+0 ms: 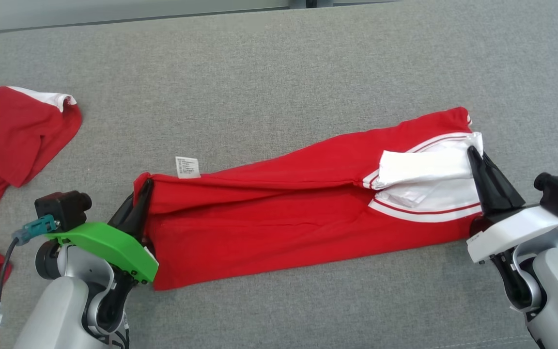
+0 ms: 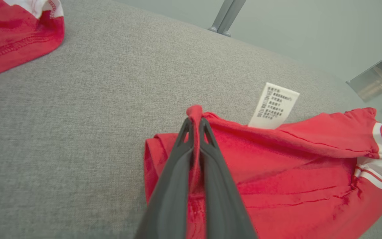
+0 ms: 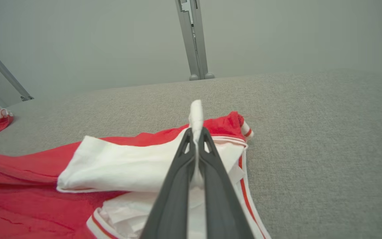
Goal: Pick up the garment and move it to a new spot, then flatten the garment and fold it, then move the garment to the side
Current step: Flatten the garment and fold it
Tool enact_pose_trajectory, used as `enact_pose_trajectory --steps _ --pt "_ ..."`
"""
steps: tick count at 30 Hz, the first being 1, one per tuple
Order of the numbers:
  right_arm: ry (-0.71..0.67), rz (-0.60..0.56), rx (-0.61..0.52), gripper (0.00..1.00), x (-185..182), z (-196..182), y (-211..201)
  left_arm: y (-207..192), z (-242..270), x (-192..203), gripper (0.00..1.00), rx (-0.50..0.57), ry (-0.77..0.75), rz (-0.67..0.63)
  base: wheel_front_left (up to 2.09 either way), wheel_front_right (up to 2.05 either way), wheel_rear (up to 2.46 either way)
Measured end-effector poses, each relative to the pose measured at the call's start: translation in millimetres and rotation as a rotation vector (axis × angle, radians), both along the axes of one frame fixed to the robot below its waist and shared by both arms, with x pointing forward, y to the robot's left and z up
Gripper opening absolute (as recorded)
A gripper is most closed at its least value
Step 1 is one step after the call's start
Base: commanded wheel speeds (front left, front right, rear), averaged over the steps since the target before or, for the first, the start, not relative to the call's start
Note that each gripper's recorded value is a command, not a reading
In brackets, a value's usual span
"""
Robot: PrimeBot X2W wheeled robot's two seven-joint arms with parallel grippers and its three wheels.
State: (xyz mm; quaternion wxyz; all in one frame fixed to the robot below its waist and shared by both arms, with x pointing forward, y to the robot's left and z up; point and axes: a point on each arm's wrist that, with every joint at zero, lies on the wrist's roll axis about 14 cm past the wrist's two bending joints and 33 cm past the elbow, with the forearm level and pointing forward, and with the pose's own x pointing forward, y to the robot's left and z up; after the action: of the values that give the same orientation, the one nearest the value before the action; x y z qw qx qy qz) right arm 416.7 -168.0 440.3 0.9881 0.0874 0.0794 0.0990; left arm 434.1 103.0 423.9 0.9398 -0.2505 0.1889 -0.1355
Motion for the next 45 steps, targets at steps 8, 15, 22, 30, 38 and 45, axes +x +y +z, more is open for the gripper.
enact_pose_trajectory --steps 8,15,22,30,38,45 --pt "0.033 0.031 -0.013 0.30 -14.0 -10.1 8.8 7.9 -1.3 -9.2 0.00 0.007 0.007 0.019 0.00 0.00 0.00" --pt "0.048 0.061 -0.102 1.00 -20.0 -18.1 2.7 -11.4 -12.4 -26.5 1.00 0.003 0.060 -0.048 0.00 0.00 0.00" --pt "0.030 0.026 -0.128 1.00 -14.7 -11.2 -14.6 9.0 -19.1 -31.9 1.00 0.057 0.072 0.012 0.00 0.00 0.00" --pt "0.166 0.007 -0.160 1.00 -11.9 -35.4 -32.7 61.9 31.1 -3.2 1.00 0.201 -0.186 0.220 0.00 0.00 0.00" --pt "0.304 0.001 -0.153 1.00 5.7 -65.4 -34.0 57.4 49.3 -4.2 1.00 0.165 -0.274 0.273 0.00 0.00 0.00" --pt "0.458 0.048 -0.118 1.00 2.2 -102.1 -21.2 74.4 48.5 -11.3 1.00 0.178 -0.267 0.340 0.00 0.00 0.00"
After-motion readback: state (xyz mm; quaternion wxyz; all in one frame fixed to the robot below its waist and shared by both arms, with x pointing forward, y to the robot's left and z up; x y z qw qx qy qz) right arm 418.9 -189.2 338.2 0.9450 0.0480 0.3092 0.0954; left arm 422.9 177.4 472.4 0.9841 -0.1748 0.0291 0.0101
